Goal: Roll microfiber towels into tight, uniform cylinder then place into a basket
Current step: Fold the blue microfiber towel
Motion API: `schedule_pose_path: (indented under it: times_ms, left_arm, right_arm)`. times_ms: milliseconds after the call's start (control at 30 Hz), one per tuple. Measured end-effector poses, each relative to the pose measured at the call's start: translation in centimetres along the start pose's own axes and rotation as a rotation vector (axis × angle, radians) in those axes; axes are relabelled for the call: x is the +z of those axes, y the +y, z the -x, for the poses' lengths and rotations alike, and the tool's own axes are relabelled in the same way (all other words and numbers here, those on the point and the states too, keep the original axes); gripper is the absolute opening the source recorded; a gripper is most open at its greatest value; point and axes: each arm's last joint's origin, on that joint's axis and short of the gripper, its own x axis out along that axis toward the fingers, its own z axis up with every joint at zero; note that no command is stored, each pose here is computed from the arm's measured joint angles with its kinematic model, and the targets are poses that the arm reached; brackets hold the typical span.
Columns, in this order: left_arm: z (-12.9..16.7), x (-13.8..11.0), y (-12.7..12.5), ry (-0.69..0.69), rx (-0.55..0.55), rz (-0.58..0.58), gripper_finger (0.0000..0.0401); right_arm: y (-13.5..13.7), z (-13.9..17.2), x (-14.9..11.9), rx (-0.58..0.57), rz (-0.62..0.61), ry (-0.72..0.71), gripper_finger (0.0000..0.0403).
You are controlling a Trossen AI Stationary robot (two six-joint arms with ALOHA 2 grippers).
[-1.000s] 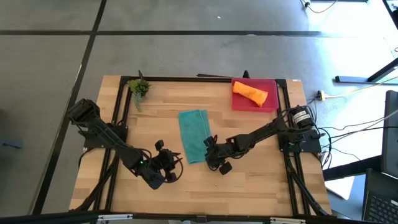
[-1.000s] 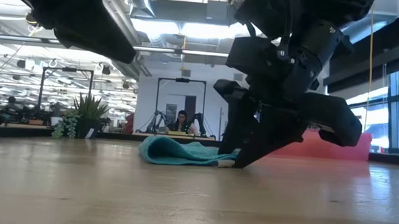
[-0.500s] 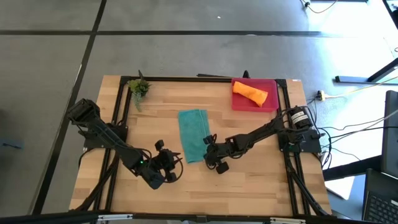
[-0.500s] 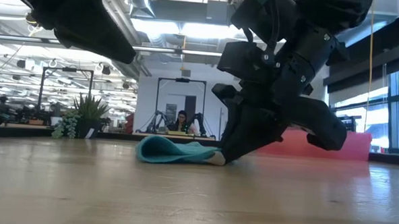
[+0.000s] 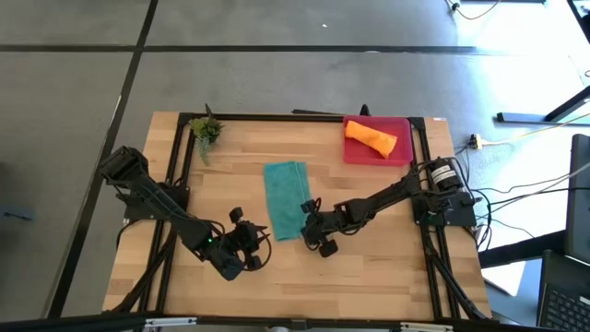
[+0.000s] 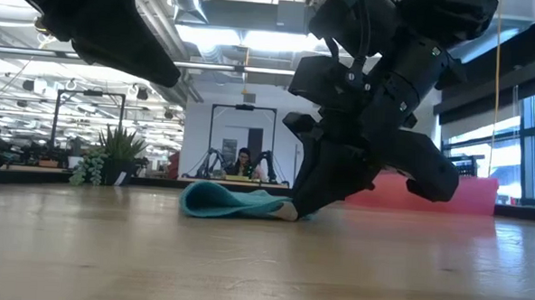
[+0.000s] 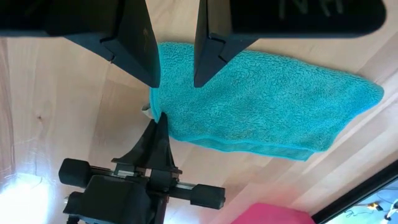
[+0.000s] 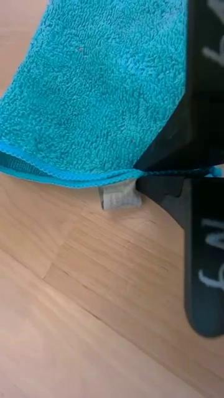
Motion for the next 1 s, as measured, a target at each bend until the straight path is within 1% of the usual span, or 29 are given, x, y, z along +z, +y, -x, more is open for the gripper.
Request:
schedule_pose_path:
  times_ms: [167,267,467,600,700,933,1000]
  left_arm:
    - [0.0,0.0,0.0,0.0,0.0,0.0,0.0088]
    - [0.0,0.0,0.0,0.0,0.0,0.0,0.0088]
    - [0.0,0.0,0.0,0.0,0.0,-0.001,0.0088]
    - [0.0,0.0,0.0,0.0,0.0,-0.001,0.0088]
    - [0.0,0.0,0.0,0.001,0.001,-0.001,0.0088]
    - [0.0,-0.1,0.1,0.009,0.01,-0.017,0.0088]
    - [0.0,-0.1,0.2,0.011,0.012,-0.02,0.0088]
  right_arm:
    - [-0.1,0.3,0.1,-0.001,-0.007,-0.003,0.0006]
    - [-0.3,1.0,0.6,-0.009,-0.023,-0.027,0.0006]
    - [-1.5,2.3,1.2,-0.048,-0.032,-0.066,0.0006]
    - [-3.2,2.8,1.0,-0.166,-0.062,-0.048,0.0006]
    - [-4.8,2.7,0.6,-0.233,-0.098,-0.045,0.0006]
    - [-8.4,2.8,-0.4,-0.319,-0.173,-0.066,0.0006]
    - [-9.3,2.8,-1.0,-0.316,-0.191,-0.064,0.0007]
